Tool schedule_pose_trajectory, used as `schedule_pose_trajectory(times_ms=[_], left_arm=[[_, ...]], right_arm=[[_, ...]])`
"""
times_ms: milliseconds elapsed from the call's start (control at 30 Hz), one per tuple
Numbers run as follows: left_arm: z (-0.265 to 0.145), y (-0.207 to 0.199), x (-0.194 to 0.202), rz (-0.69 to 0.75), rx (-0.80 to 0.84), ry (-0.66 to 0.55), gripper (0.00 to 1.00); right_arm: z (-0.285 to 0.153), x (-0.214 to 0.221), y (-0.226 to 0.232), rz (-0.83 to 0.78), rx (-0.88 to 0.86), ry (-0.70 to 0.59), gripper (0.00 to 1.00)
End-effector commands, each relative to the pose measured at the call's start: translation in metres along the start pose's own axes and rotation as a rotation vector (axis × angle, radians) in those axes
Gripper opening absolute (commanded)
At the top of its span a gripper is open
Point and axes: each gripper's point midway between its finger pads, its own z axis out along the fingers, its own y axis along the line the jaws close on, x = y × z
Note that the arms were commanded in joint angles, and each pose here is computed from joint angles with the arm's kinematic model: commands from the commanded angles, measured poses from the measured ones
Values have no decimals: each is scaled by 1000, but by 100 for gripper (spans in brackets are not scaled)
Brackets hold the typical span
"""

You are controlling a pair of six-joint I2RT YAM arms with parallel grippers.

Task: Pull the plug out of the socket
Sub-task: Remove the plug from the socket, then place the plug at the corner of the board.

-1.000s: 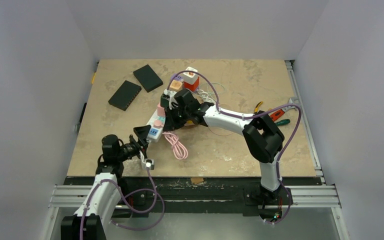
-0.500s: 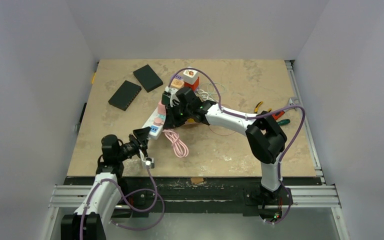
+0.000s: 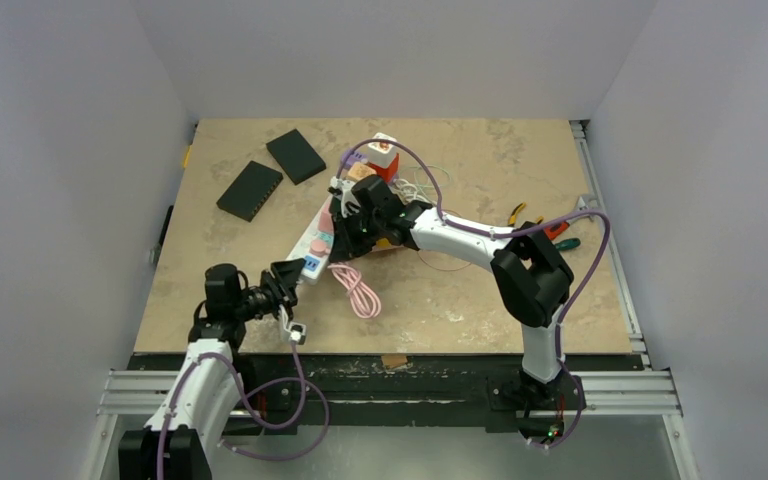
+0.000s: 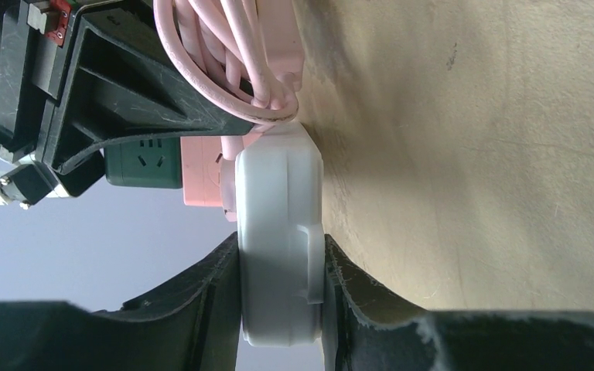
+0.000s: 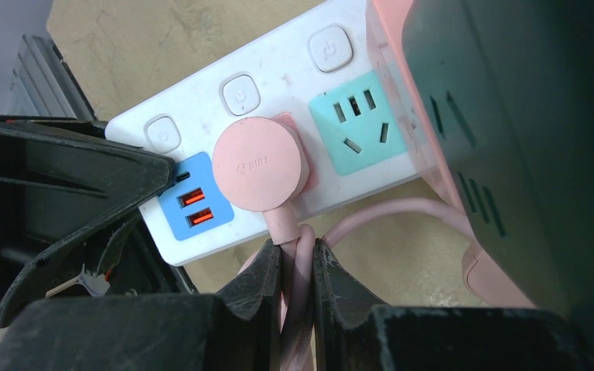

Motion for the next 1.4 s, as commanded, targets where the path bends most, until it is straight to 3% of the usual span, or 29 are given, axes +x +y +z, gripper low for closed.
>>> schedule_pose_trajectory(times_ms=[0, 467, 833, 1067, 1200, 1267, 1367], left_arm=[[-2, -36, -9, -56, 141, -14, 0], [-8, -53, 3, -210, 164, 85, 0], [-12, -32, 29, -343, 103, 188, 2], [-14, -35, 36, -360, 123, 223, 14], [-15, -40, 33, -354, 151, 219, 40], [-16, -42, 30, -340, 167, 213, 46], [-16, -49, 26, -335, 191, 200, 52]], right_arm=[[-51, -78, 77, -79, -254, -254, 0], [-79, -76, 64, 10, -257, -447, 0], [-39, -3, 14, 14, -101, -232, 0], [-13, 52, -2, -24, 11, -90, 0], [1, 82, -13, -16, 65, -22, 0], [3, 92, -20, -3, 86, -10, 1], [1, 100, -29, 9, 122, -12, 22]])
